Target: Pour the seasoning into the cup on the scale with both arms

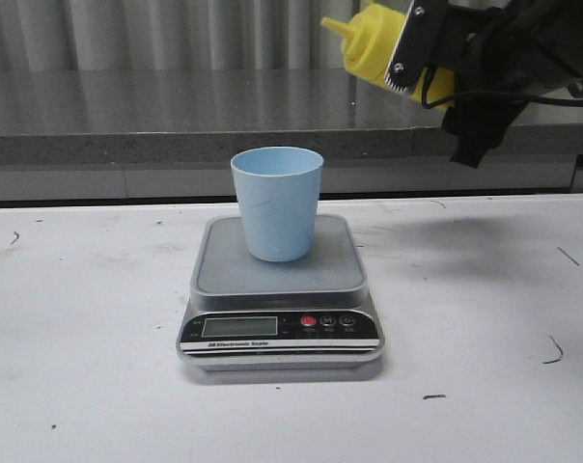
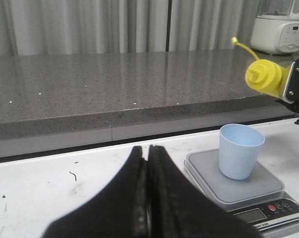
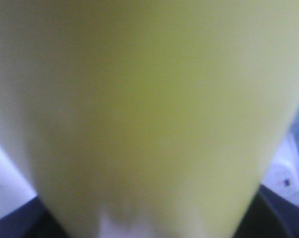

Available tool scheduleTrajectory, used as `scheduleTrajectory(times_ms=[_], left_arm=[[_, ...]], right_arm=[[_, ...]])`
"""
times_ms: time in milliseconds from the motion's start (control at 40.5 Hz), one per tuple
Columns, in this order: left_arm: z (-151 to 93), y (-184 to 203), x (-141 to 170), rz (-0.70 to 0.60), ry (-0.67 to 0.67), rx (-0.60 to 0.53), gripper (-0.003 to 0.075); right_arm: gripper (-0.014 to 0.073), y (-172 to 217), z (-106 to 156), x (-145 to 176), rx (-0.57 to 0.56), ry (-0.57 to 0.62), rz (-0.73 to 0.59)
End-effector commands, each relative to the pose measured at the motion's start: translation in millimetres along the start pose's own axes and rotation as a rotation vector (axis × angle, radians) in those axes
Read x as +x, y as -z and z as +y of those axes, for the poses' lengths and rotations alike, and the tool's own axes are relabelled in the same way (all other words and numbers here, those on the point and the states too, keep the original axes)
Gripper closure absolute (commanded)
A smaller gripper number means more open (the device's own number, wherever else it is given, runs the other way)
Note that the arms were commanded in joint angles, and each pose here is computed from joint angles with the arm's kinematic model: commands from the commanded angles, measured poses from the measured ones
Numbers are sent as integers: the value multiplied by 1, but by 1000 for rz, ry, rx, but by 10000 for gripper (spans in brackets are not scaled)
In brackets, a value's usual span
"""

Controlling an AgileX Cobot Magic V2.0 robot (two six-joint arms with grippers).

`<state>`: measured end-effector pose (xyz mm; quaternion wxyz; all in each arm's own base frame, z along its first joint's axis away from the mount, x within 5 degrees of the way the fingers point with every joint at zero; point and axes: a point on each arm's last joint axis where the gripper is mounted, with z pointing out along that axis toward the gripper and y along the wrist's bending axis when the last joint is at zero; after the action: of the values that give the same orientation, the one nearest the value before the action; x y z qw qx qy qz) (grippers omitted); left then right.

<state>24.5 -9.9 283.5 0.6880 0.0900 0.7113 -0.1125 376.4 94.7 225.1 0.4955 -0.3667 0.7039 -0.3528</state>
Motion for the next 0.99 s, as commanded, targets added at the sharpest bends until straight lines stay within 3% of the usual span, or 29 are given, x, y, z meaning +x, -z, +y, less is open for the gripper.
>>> scheduleTrajectory(times_ms=[0,321,444,667,840,963], left_arm=[[0,6,-15,-116,17,1,740],[0,6,-15,-116,17,1,740],[0,6,-15,-116,17,1,740],[0,6,-15,-116,17,1,740],[0,6,-15,-116,17,1,740],[0,6,-15,-116,17,1,740]], right_arm=[[327,14,-39,-9,113,-264,3],[327,42,-52,-21,-95,-926,-54],[327,60,-58,-21,-146,-1096,-77],[327,98,-50,-11,-183,-1071,-140],[327,130,-42,-4,-129,-1033,-253],[327,143,-32,1,-161,-1061,-318]])
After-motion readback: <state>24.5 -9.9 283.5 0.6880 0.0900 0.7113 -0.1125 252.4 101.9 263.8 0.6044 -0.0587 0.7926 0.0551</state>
